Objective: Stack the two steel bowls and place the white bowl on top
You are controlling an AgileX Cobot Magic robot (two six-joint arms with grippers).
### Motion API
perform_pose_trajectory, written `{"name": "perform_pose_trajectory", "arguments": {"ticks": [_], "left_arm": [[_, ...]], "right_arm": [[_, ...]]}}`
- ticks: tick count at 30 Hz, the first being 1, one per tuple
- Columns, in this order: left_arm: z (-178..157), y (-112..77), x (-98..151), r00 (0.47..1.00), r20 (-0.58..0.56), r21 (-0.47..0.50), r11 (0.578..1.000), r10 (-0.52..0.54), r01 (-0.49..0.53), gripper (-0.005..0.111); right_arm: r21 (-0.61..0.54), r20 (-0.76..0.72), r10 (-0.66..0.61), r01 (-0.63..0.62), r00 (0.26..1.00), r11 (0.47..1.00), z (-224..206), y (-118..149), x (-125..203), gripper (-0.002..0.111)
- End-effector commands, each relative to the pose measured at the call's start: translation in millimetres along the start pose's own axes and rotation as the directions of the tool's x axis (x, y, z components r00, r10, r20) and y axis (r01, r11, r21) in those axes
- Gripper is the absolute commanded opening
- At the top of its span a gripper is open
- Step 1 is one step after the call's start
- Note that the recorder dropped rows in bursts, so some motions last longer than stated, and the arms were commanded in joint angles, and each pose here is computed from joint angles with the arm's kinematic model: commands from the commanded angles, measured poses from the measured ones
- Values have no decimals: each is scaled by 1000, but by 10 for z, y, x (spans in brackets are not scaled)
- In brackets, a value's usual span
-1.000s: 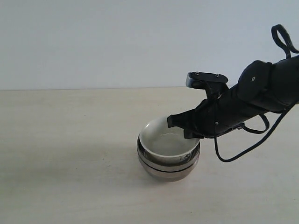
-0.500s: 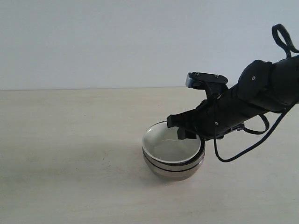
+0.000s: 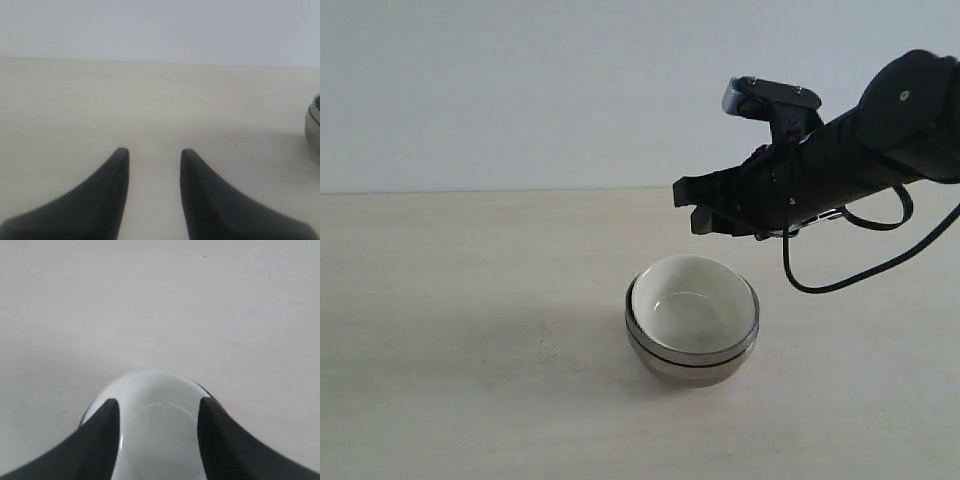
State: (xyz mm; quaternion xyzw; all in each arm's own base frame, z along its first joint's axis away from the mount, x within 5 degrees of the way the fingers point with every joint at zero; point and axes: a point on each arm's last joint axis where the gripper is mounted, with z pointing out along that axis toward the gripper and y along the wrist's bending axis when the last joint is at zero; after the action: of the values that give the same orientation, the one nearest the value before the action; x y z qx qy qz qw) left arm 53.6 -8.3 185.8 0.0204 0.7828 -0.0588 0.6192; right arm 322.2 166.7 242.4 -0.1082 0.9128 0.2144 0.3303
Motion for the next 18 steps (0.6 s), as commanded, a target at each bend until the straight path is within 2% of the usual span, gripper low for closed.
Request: {"name": "perform_pose_trajectory", "arguments": {"ticks": [1, 7, 10, 11, 14, 15, 18], "left_arm": [[2, 2, 7, 1000, 4, -3, 1000, 1, -1, 32], [2, 2, 7, 1000, 4, -3, 1000, 1, -1, 32], [2, 2, 7, 1000, 4, -3, 1000, 1, -1, 32], [2, 2, 7, 1000, 4, -3, 1000, 1, -1, 32], [2, 2, 7, 1000, 4, -3, 1000, 1, -1, 32], [2, 2, 7, 1000, 4, -3, 1000, 1, -1, 32], [2, 2, 7, 1000, 4, -3, 1000, 1, -1, 32]], "right_arm": [[-16, 4, -17, 17, 1000, 1000, -111, 43, -37, 43], [-10, -67, -38, 38, 997, 999, -17, 12, 45, 43], [-36, -92, -84, 81, 992, 996, -7, 93, 88, 42], [-46, -95, -109, 105, 990, 993, 5, 143, 106, 39], [-69, -30, -207, 204, 978, 976, 162, 424, 179, 4], [-64, 1, -221, 221, 975, 973, 256, 492, 208, 0], [-44, 37, -239, 240, 970, 970, 552, 596, 311, 0]]}}
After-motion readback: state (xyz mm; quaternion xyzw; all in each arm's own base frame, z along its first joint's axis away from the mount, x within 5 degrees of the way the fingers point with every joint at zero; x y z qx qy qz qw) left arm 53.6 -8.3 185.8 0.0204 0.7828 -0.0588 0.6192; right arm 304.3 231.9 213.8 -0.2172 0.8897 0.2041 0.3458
